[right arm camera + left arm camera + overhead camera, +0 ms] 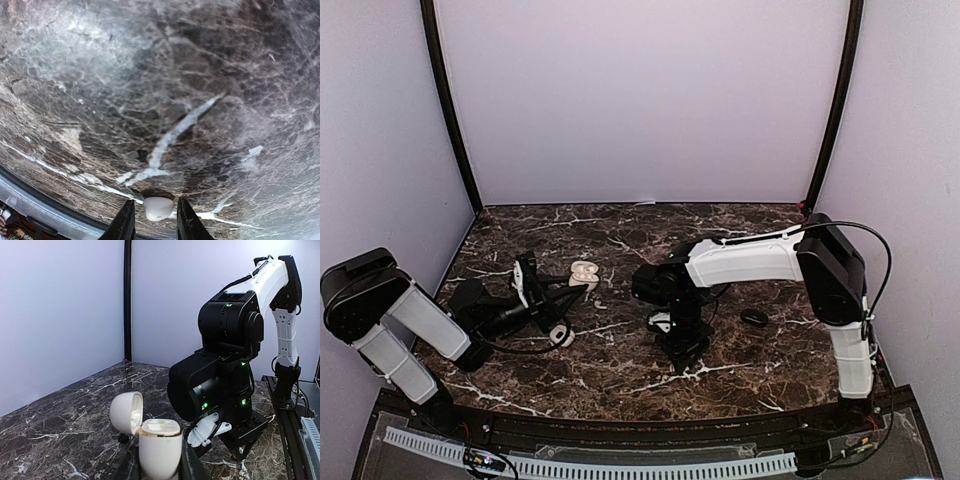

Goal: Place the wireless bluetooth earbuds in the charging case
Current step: Pick up the left earbud from the center of the board.

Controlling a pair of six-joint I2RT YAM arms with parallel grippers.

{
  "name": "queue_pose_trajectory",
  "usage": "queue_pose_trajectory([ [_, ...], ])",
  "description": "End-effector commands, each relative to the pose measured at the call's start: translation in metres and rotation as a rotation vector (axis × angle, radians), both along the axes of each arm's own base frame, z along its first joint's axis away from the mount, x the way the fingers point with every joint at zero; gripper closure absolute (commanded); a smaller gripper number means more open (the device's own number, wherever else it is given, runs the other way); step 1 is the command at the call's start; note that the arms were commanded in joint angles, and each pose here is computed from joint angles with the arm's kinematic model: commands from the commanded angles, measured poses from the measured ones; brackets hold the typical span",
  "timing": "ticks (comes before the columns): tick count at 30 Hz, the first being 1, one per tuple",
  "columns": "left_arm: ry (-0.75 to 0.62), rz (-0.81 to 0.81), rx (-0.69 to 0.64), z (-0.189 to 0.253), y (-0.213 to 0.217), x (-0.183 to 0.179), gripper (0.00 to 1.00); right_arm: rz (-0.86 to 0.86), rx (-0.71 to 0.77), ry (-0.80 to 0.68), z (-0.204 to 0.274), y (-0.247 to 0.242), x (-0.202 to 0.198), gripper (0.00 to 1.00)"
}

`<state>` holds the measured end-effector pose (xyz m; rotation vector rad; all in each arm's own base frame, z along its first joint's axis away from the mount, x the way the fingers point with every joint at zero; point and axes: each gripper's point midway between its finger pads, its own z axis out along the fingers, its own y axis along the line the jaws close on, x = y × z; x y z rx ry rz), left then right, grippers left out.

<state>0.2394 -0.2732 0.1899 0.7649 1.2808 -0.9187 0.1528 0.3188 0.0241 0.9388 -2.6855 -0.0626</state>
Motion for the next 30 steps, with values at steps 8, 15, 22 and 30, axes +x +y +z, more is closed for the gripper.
queue_pose_trajectory([
  [8, -0.023, 0.003, -0.022, 0.011, 0.004, -0.002, 0.88, -0.002, 0.0, -0.002, -0.006, 0.001, 0.003, 0.77],
  [15, -0.023, 0.003, -0.02, 0.01, 0.004, -0.002, 0.88, -0.001, 0.001, -0.011, -0.005, 0.0, 0.004, 0.85],
  [22, -0.02, 0.003, -0.017, 0.009, 0.003, -0.001, 0.88, -0.004, 0.031, -0.027, 0.002, 0.005, 0.007, 0.88],
  [30, -0.022, 0.002, -0.015, 0.009, 0.003, -0.002, 0.88, -0.004, 0.098, -0.081, 0.016, 0.014, 0.015, 0.92],
])
